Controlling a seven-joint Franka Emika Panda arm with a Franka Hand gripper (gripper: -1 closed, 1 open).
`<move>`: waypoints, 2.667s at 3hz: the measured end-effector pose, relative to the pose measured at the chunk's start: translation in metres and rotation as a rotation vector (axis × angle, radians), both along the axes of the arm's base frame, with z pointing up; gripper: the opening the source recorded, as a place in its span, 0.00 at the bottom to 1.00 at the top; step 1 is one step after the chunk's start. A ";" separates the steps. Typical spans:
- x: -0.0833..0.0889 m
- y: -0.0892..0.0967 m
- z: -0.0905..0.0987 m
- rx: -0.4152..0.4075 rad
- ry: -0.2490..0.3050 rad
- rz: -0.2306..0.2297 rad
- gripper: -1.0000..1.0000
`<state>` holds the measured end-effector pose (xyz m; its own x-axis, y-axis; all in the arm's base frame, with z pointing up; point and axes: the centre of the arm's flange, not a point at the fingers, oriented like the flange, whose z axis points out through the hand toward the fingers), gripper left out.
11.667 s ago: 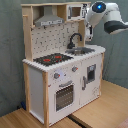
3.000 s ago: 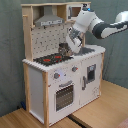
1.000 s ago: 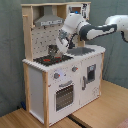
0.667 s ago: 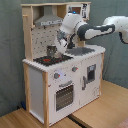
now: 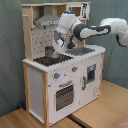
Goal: Play with the kitchen
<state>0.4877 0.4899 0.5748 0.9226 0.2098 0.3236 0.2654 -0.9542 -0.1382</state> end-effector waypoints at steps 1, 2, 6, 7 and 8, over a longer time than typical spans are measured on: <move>0.015 0.003 -0.016 -0.015 0.029 0.009 0.00; 0.024 0.011 -0.026 -0.024 0.042 0.010 0.00; 0.033 0.028 -0.017 -0.123 -0.070 0.066 1.00; 0.032 0.025 0.010 -0.142 -0.118 0.068 1.00; 0.027 0.021 0.037 -0.176 -0.163 0.072 1.00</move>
<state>0.5143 0.5112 0.6118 0.8421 0.3389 0.4196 0.3384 -0.9377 0.0784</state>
